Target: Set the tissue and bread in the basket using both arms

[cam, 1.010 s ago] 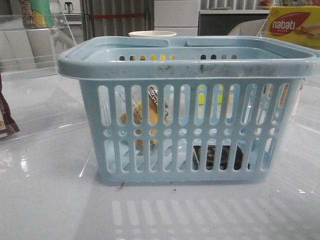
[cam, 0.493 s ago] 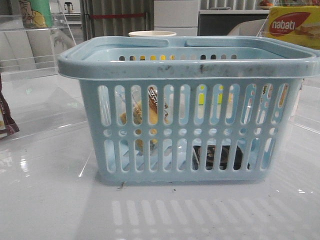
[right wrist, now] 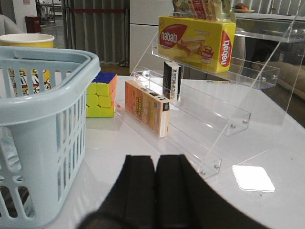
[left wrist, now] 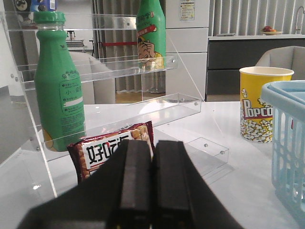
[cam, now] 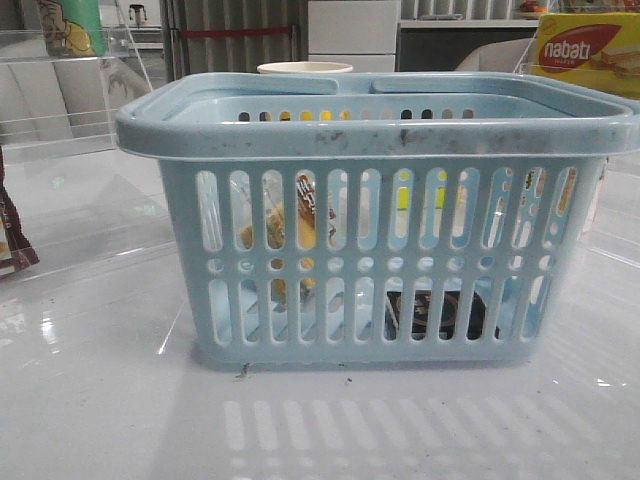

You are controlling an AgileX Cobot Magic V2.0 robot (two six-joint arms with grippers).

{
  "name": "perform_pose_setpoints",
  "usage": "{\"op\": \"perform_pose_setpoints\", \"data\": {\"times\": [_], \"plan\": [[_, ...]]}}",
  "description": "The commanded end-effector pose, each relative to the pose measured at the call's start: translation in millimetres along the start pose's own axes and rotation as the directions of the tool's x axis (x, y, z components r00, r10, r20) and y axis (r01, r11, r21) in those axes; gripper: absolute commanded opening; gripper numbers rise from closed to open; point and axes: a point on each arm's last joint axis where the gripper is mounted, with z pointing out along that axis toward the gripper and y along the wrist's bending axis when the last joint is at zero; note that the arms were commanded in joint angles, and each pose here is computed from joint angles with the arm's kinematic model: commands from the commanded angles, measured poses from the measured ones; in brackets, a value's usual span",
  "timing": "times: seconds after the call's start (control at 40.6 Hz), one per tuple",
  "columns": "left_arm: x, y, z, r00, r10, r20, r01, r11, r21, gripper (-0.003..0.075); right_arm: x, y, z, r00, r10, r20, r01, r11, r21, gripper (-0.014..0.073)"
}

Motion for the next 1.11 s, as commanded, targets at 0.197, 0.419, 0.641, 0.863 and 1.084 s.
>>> {"op": "perform_pose_setpoints", "data": {"times": [0.197, 0.419, 0.641, 0.863, 1.084], "plan": [[-6.7, 0.4, -1.7, 0.995, -0.014, 0.098, 0.015, 1.000, -0.001, 0.0092, -11.8, -0.4, -2.4, 0.992, 0.000, 0.123, 0.000, 1.000, 0.006, 0.0057], [-6.7, 0.4, -1.7, 0.995, -0.014, 0.098, 0.015, 1.000, -0.001, 0.0092, -11.7, -0.4, -2.3, 0.992, 0.011, 0.122, -0.011, 1.000, 0.005, 0.0057], [-6.7, 0.4, -1.7, 0.995, -0.014, 0.098, 0.015, 1.000, -0.001, 0.0092, -11.5, -0.4, -2.3, 0.993, 0.021, 0.120, -0.022, 1.000, 0.004, 0.0057], [-6.7, 0.4, -1.7, 0.995, -0.014, 0.098, 0.015, 1.000, -0.001, 0.0092, -11.5, -0.4, -2.3, 0.993, 0.021, 0.120, -0.022, 1.000, 0.004, 0.0057], [-6.7, 0.4, -1.7, 0.995, -0.014, 0.098, 0.015, 1.000, -0.001, 0.0092, -11.5, -0.4, -2.3, 0.993, 0.021, 0.120, -0.022, 1.000, 0.004, 0.0057]]}}
